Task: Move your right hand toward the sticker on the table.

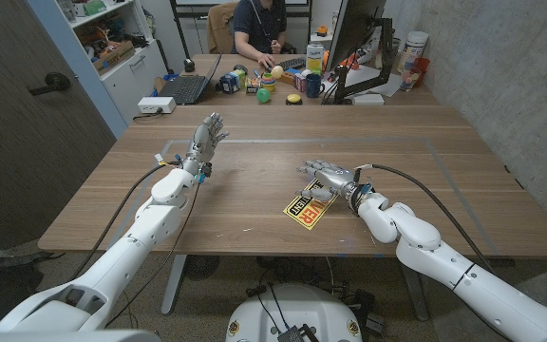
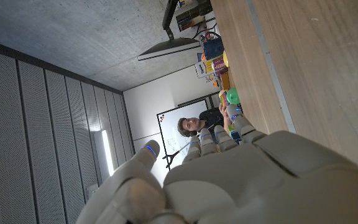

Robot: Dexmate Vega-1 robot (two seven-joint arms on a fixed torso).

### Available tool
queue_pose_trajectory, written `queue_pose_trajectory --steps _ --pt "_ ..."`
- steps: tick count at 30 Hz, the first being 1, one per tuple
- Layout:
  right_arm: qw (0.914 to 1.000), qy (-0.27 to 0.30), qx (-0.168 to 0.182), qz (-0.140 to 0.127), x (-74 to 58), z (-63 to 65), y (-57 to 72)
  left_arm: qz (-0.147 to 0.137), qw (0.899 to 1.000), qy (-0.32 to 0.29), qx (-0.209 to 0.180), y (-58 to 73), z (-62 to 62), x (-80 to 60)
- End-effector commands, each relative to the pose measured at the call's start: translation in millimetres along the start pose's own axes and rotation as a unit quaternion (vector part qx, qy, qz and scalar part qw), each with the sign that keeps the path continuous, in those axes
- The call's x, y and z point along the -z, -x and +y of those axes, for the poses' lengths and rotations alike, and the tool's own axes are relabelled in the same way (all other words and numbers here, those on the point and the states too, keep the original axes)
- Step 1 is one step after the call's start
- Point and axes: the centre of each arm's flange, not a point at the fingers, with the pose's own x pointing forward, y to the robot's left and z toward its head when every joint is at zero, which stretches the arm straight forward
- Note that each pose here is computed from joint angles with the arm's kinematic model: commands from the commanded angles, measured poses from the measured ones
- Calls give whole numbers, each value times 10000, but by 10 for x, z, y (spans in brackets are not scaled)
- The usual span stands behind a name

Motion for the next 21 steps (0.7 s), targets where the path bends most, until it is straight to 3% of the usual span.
queue_pose_trajectory --steps 1,21 --pt "10000 -50 15 -3 18 1 -41 5 10000 -3 -13 -30 6 0" --pt "10000 -65 49 -14 49 -20 -78 37 10000 9 10 -96 9 16"
